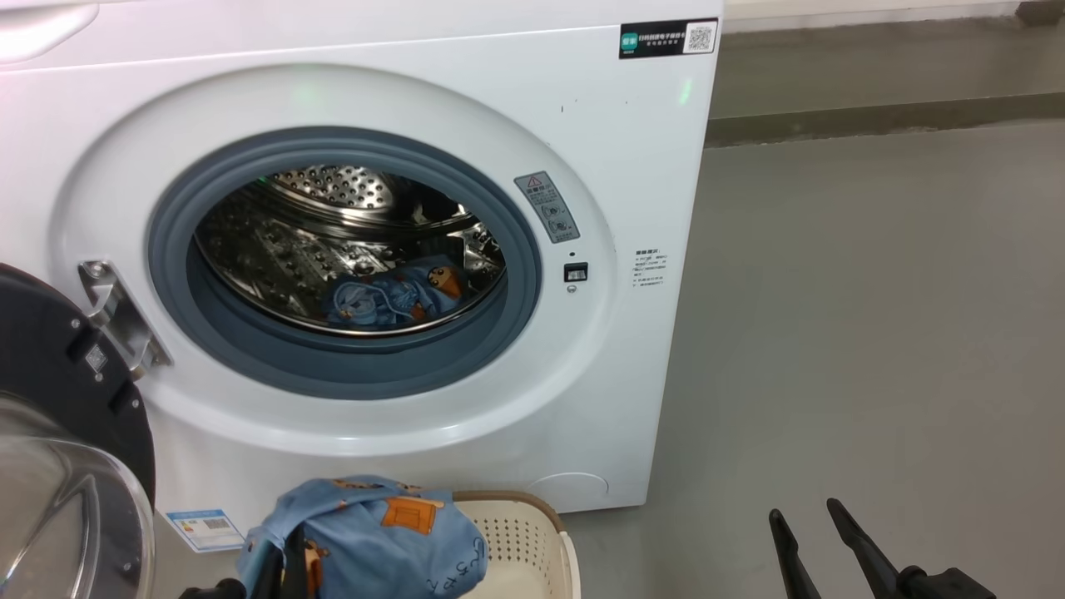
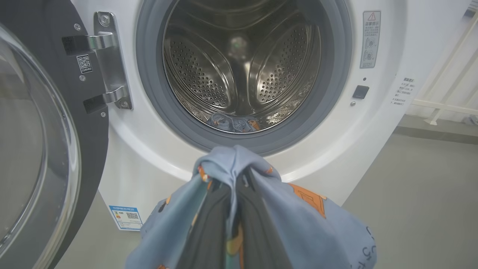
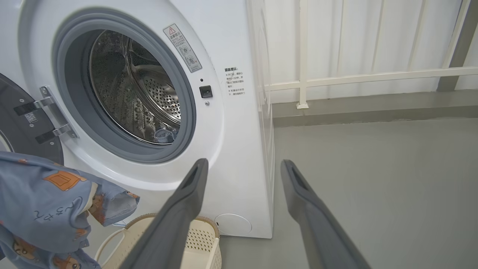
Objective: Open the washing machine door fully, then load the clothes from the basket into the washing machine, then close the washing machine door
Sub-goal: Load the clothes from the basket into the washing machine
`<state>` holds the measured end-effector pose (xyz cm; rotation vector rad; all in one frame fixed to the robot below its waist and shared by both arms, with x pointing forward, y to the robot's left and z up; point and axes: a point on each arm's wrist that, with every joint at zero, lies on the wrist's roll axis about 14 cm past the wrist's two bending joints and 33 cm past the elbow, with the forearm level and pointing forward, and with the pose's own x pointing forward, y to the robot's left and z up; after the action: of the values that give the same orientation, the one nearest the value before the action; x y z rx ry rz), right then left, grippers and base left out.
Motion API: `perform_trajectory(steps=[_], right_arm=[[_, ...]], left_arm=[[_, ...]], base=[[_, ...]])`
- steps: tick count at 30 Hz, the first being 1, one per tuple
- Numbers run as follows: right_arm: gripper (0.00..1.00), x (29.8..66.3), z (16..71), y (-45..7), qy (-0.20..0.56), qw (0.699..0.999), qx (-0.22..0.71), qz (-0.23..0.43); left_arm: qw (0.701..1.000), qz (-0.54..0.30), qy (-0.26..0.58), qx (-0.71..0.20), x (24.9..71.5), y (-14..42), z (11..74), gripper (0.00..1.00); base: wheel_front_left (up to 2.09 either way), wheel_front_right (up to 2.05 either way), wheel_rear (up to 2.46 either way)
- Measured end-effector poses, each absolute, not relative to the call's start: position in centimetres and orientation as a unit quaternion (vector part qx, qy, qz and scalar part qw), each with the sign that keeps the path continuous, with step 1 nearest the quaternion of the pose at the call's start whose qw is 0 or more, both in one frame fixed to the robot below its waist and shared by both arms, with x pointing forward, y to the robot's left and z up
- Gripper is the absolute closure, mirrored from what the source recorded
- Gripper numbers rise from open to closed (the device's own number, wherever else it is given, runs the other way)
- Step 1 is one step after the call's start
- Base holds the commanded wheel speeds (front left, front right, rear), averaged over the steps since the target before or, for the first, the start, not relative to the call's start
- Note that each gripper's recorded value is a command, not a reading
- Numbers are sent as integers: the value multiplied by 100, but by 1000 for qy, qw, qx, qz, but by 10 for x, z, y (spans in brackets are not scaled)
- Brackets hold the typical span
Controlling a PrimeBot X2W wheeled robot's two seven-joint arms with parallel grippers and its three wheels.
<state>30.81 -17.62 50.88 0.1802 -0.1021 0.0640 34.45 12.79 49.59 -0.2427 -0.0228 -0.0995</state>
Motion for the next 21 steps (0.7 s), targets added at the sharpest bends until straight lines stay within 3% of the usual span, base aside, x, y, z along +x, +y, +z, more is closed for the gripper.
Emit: perform_trajectory(steps=[21], right_arm=[[0,313,499,-170,-33,995,82,39]], left_arm=[[992,-38,-27,-116,352,139,504,100]], base=[[0,0,0]])
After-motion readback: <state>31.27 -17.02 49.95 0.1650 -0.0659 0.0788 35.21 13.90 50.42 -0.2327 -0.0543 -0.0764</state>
